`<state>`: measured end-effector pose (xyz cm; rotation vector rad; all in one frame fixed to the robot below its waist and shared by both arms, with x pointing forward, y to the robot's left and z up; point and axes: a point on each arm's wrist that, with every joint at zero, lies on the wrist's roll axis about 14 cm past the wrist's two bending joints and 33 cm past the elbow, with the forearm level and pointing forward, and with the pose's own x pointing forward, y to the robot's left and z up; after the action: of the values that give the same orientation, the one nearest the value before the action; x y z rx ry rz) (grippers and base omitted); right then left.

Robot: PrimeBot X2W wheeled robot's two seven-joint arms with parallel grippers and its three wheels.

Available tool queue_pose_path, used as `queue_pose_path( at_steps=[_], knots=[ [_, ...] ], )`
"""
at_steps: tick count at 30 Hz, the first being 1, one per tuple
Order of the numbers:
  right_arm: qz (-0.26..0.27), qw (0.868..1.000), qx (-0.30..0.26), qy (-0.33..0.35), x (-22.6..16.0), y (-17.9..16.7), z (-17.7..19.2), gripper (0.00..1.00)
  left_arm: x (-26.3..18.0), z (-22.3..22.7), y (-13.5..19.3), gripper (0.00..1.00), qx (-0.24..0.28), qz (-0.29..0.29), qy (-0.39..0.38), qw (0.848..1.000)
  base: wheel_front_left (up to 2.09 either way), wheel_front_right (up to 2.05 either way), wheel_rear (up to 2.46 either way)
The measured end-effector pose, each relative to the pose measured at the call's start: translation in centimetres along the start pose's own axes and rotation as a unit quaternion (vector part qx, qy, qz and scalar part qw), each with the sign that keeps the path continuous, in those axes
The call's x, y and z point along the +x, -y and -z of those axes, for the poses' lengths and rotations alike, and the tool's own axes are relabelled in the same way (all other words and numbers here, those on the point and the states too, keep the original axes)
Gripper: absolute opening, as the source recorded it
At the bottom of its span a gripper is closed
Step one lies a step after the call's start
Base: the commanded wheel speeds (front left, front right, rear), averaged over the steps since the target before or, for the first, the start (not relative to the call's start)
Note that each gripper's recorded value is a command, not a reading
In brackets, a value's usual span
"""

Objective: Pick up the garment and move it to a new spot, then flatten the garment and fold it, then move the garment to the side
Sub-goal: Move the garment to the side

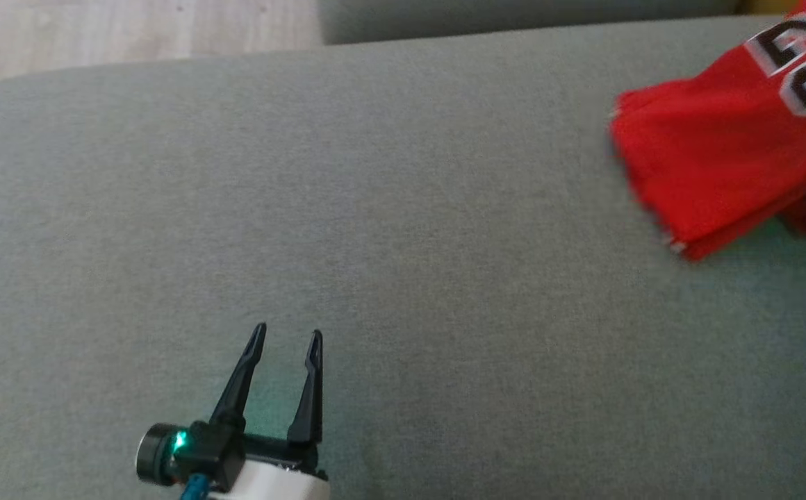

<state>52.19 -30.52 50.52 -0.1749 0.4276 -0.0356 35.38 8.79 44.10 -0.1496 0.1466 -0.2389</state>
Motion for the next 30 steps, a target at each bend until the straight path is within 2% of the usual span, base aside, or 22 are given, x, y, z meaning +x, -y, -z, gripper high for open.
queue_pose_path(
  at_steps=[4, 7, 8, 9, 13, 17, 21, 25, 30],
  knots=[
    [0.045, 0.999, 0.006, -0.010, -0.3, 4.5, -1.2, 0.00, 1.3, 0.3, 0.4, 1.00, -0.009, 0.005, -0.005, 1.000, 0.00, 0.00, 0.00],
    [0.069, 0.997, 0.017, -0.039, -0.3, 6.7, -0.4, 0.00, 2.5, 0.4, 0.2, 1.00, -0.023, 0.001, -0.005, 1.000, 0.00, 0.00, 0.00],
    [0.074, 0.996, 0.020, -0.054, -0.2, 7.1, 0.2, 0.84, 2.9, 0.4, 0.2, 1.00, -0.026, 0.001, -0.005, 1.000, 0.00, 0.00, 0.00],
    [0.077, 0.995, 0.020, -0.063, -0.2, 7.3, 0.7, 1.00, 3.2, 0.4, 0.2, 1.00, -0.027, 0.002, -0.004, 1.000, 0.00, 0.00, 0.00],
    [0.087, 0.995, 0.006, -0.058, -0.2, 7.7, 0.7, 1.00, 4.0, 0.0, 0.2, 1.00, -0.029, 0.004, 0.002, 1.000, 0.00, 0.00, 0.00],
    [0.076, 0.996, 0.023, -0.045, -1.1, 6.4, 1.6, 1.00, 3.4, -1.2, -0.2, 1.00, -0.028, -0.006, 0.019, 0.999, 0.00, 0.00, 0.00],
    [0.019, 0.996, 0.062, -0.064, -2.8, 0.9, 6.0, 1.00, 1.6, -1.6, -0.8, 1.00, -0.022, -0.022, 0.024, 0.999, 0.00, 0.00, 0.00],
    [-0.042, 0.991, 0.102, -0.076, -6.3, -5.1, 10.9, 1.00, -1.5, -0.9, -1.0, 1.00, -0.027, -0.035, 0.015, 0.999, 0.00, 0.00, 0.00],
    [-0.100, 0.985, 0.136, -0.033, -10.9, -11.6, 14.1, 1.00, -4.0, -1.9, -1.7, 1.00, -0.033, -0.051, 0.040, 0.997, 0.00, 0.00, 0.00]
  ],
)
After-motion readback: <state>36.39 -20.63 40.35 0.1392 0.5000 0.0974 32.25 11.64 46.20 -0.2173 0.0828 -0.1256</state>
